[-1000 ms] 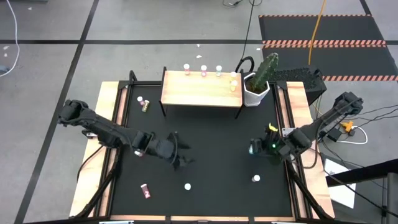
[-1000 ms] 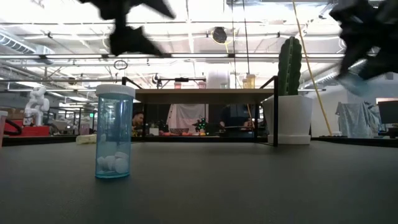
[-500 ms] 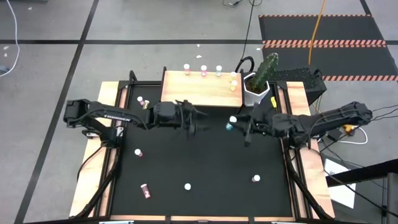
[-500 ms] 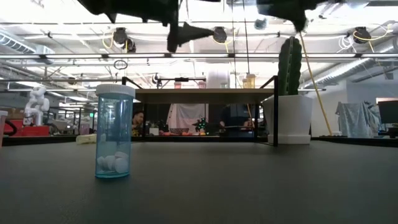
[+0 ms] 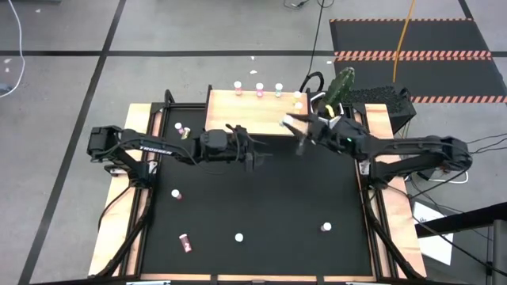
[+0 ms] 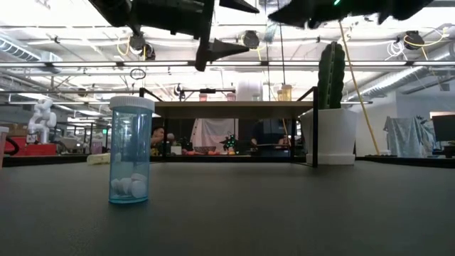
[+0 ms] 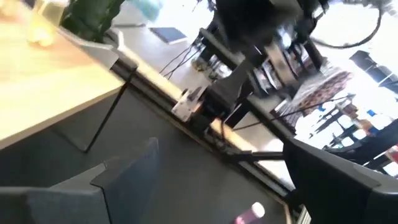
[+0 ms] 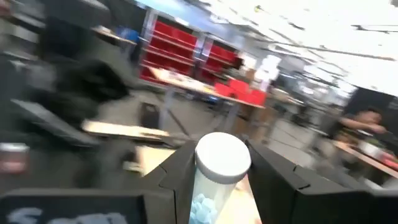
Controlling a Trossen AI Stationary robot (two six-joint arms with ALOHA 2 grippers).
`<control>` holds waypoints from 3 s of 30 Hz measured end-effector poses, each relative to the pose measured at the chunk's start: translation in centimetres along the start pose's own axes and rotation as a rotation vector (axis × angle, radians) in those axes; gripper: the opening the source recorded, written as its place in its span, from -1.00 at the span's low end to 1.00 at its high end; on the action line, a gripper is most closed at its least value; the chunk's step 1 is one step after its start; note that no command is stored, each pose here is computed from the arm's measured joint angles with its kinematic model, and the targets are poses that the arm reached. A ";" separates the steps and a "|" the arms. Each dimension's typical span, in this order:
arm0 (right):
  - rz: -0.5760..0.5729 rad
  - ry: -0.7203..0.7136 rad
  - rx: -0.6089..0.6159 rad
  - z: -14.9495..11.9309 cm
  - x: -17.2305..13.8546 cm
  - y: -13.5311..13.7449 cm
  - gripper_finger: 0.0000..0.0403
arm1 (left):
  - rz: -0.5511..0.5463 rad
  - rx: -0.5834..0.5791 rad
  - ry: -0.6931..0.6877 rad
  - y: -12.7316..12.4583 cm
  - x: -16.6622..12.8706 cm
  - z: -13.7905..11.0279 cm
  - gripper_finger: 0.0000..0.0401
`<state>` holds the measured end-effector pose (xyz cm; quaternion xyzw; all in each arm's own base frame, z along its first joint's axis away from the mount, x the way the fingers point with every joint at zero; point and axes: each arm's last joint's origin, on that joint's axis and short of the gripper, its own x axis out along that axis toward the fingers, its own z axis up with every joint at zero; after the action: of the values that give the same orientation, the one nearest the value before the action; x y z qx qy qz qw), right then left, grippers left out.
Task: Pick and place medicine bottles onto shelf by color
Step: Put the right blue pill bottle on the shelf aligned with the other blue pill bottle, then put the bottom purple pill bottle on the shelf aligned with the other purple pill bottle
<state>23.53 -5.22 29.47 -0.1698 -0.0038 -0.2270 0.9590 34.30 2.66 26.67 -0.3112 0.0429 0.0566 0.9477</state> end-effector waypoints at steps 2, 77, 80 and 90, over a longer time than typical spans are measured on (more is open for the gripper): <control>-0.028 0.057 -0.017 -0.9 1.5 -0.5 -0.38 | 0.016 0.002 0.013 0.1 -0.3 0.2 0.72; -0.141 0.511 0.140 -6.0 10.3 -7.3 -0.02 | 0.419 0.294 0.210 6.9 -8.2 6.3 0.72; -0.138 0.459 0.119 -4.1 9.4 -7.5 -0.01 | 0.418 0.293 0.209 6.9 -8.1 6.3 0.72; -0.018 0.372 0.046 2.5 4.3 -5.7 -0.01 | 0.426 0.218 0.153 6.2 -8.9 6.8 0.72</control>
<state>25.06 -11.01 34.05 -0.1028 0.1670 -0.2630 0.9446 25.00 11.01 29.54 -0.1946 0.1852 0.2264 0.9363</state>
